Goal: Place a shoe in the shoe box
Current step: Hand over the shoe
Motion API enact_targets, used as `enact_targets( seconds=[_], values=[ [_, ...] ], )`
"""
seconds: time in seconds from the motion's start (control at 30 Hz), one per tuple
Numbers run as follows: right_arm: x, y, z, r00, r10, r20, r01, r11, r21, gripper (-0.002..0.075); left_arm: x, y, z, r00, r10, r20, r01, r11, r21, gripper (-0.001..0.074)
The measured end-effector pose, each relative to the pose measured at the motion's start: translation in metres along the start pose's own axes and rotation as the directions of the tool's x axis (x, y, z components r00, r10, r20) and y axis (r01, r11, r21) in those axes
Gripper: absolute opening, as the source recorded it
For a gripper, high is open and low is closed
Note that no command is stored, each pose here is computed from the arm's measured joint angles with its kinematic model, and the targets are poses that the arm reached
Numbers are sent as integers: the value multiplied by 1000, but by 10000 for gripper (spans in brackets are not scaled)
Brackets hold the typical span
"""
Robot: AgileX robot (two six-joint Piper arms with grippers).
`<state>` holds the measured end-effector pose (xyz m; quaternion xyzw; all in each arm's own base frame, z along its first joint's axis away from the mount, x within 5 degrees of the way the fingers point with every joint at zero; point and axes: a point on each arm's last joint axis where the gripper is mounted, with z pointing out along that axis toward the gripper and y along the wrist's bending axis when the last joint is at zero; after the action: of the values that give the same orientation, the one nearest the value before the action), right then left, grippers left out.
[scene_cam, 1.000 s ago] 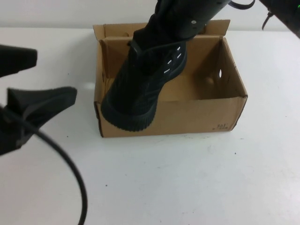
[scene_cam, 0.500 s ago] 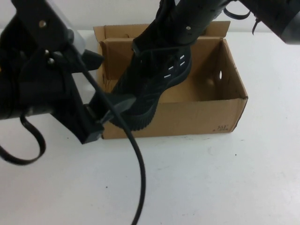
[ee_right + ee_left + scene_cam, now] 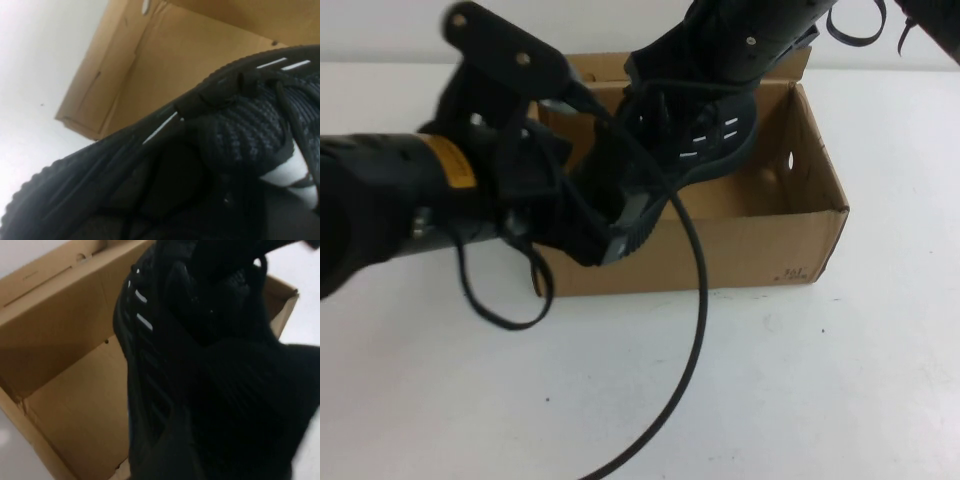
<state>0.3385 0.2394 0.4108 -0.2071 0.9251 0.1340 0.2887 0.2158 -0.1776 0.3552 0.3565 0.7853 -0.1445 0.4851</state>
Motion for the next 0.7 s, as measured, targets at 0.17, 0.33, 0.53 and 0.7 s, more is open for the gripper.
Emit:
enact_targets(
  seconds=[0.17, 0.33, 0.53, 0.7],
  values=[
    [1, 6, 0, 1000, -18, -9, 17, 998, -64, 13, 5, 1, 26, 1000, -8, -5, 8, 1000, -11, 579],
    [2, 10, -4, 999, -53, -9, 52, 993, -106, 13, 8, 1, 37, 1000, -17, -13, 17, 1000, -12, 311],
    [1, 9, -21, 994, -102, 31, 105, 989, -109, 13, 1, 2, 30, 999, -15, 28, 15, 1000, -19, 43],
    [2, 10, -26, 976, -213, 54, 218, 969, -113, 23, -3, 2, 20, 999, -13, 51, 14, 1000, -21, 28]
  ],
)
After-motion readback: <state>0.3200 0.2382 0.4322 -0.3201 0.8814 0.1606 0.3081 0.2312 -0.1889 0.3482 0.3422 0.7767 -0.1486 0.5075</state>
